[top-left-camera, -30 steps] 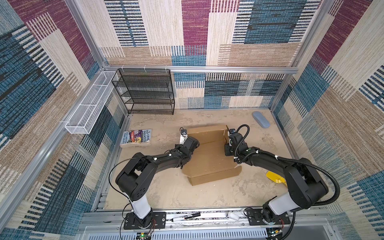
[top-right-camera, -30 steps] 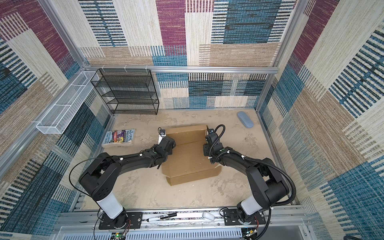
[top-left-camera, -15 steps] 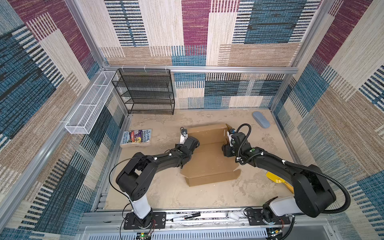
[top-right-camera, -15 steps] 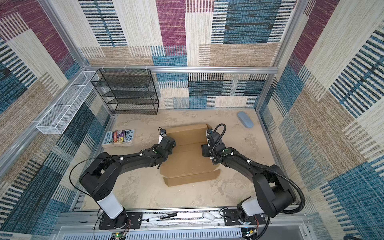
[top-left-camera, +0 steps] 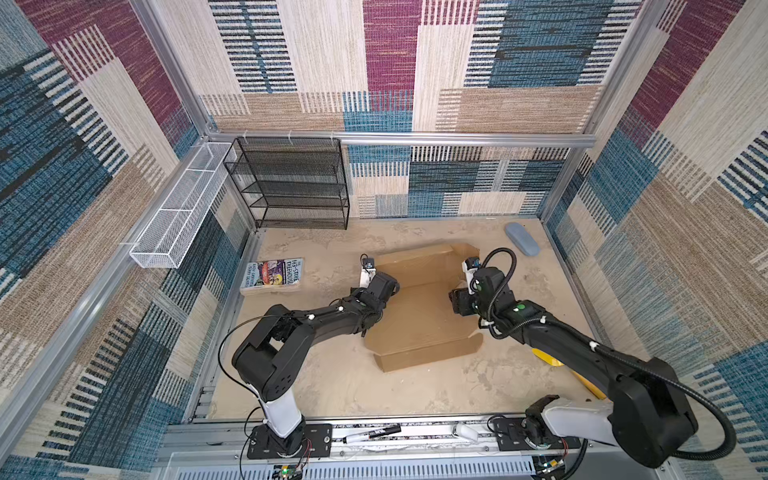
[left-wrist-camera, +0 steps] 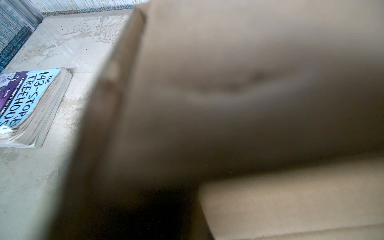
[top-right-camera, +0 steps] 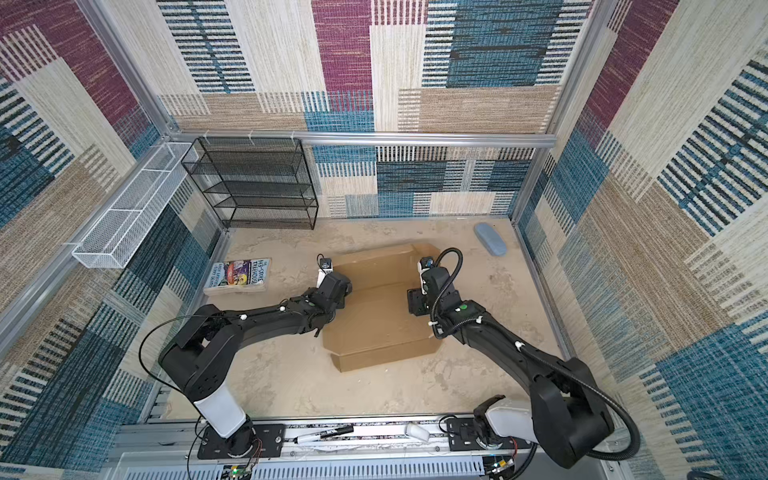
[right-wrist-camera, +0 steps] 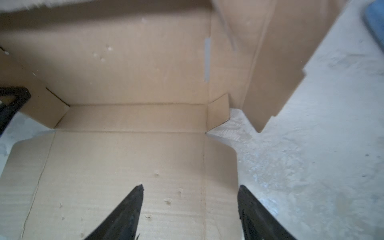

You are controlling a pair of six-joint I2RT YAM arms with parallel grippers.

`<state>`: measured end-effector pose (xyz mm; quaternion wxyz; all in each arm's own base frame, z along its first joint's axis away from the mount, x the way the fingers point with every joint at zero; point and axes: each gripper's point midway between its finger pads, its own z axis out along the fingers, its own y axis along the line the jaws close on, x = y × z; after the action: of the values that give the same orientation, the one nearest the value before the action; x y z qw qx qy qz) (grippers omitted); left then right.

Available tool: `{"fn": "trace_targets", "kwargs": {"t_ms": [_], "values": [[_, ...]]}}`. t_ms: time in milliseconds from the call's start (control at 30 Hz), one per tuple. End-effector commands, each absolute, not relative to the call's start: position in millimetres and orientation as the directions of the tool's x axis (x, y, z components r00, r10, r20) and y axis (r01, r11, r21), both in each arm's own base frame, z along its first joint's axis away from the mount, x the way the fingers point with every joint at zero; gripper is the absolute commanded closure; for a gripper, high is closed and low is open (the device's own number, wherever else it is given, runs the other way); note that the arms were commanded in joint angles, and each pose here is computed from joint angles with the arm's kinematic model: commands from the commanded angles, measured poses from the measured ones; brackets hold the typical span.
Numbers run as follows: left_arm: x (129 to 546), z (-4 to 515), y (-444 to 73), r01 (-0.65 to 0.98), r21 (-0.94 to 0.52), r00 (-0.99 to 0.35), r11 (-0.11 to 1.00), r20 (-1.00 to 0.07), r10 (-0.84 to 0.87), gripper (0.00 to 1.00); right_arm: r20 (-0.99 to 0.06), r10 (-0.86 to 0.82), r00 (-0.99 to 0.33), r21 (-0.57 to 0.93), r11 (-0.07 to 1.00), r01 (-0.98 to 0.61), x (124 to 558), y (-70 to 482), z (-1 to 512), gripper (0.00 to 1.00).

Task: Fold the paper box

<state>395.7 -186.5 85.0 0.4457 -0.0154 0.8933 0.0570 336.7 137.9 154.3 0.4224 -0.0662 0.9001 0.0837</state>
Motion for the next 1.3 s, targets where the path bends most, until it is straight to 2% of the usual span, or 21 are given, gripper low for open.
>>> {"fn": "trace_targets", "kwargs": {"t_ms": [0,100,233,367,533,800,1000,1267], "values": [[385,74,-181,-0.044,0.150,-0.657,0.988,-0.749,0.085,1.00,-0.827,0.040,-0.561,0.091,0.994,-0.062,347,108,189,0.25],[386,75,-182,-0.039,0.152,-0.657,0.988,-0.748,0.089,1.00,-0.837,0.118,-0.534,0.116,0.993,0.038,366,75,207,0.25],[387,75,-184,-0.032,0.154,-0.659,0.988,-0.746,0.095,1.00,-0.835,0.146,-0.531,0.053,0.981,0.187,399,28,208,0.23],[388,75,-185,-0.026,0.154,-0.658,0.988,-0.746,0.099,1.00,-0.822,0.139,-0.552,0.029,0.979,0.203,432,-2,191,0.18],[388,72,-186,-0.024,0.154,-0.663,0.988,-0.742,0.100,1.00,-0.792,0.164,-0.588,0.098,0.985,0.144,461,-19,156,0.17],[390,71,-189,-0.011,0.164,-0.670,0.986,-0.734,0.115,1.00,-0.797,0.051,-0.602,0.066,0.998,-0.003,489,-7,115,0.17],[393,74,-191,-0.002,0.168,-0.664,0.986,-0.737,0.124,1.00,-0.856,-0.063,-0.512,0.005,0.991,-0.130,492,5,116,0.18],[395,75,-194,0.008,0.161,-0.663,0.987,-0.738,0.126,1.00,-0.907,-0.115,-0.405,0.004,0.959,-0.283,492,30,129,0.19]]}}
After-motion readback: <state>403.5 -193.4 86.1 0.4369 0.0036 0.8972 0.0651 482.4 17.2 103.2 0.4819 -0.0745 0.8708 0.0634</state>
